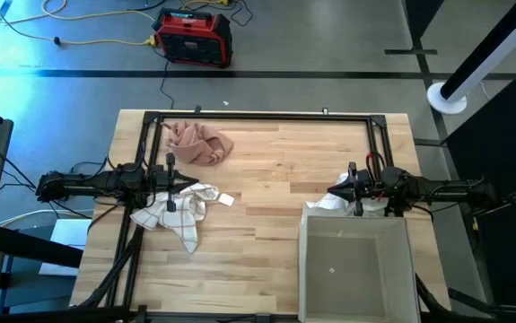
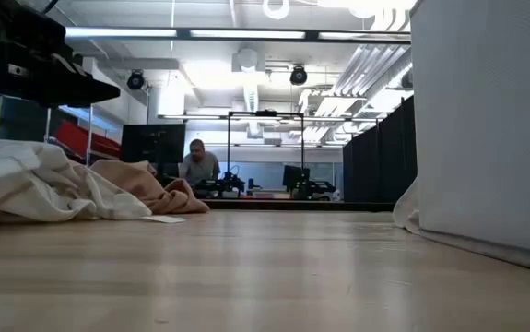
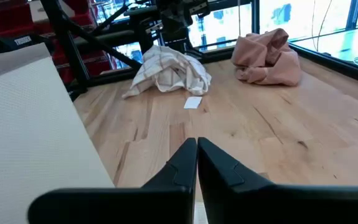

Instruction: Fold towel

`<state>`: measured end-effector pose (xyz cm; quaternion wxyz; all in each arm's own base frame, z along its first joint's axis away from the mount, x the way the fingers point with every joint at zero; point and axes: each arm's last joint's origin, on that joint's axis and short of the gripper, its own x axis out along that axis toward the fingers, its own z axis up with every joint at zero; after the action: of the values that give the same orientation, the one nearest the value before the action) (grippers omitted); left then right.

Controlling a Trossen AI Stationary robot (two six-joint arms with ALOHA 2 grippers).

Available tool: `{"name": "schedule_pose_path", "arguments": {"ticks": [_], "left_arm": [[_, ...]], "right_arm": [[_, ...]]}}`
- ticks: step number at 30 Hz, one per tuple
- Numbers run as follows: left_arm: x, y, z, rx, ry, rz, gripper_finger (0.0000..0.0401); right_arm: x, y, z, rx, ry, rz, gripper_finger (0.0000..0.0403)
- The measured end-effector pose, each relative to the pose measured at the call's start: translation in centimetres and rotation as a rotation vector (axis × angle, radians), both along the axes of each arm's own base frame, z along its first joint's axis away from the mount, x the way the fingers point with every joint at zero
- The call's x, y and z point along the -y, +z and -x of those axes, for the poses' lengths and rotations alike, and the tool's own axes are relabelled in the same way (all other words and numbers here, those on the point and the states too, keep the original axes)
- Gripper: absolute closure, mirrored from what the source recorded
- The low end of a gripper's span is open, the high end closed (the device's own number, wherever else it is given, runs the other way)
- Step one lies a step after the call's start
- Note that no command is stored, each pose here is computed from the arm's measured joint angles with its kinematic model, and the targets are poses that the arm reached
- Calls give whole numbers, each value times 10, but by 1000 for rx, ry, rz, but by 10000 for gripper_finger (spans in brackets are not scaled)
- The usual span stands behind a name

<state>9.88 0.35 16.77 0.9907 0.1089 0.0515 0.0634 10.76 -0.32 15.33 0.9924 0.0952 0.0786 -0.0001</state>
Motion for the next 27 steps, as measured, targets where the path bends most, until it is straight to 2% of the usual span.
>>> {"name": "schedule_pose_path", "arguments": {"ticks": [27], "left_arm": [[0, 2, 0, 16, 17, -7, 401]], "right_arm": [[0, 0, 0, 0, 0, 0, 402]]}}
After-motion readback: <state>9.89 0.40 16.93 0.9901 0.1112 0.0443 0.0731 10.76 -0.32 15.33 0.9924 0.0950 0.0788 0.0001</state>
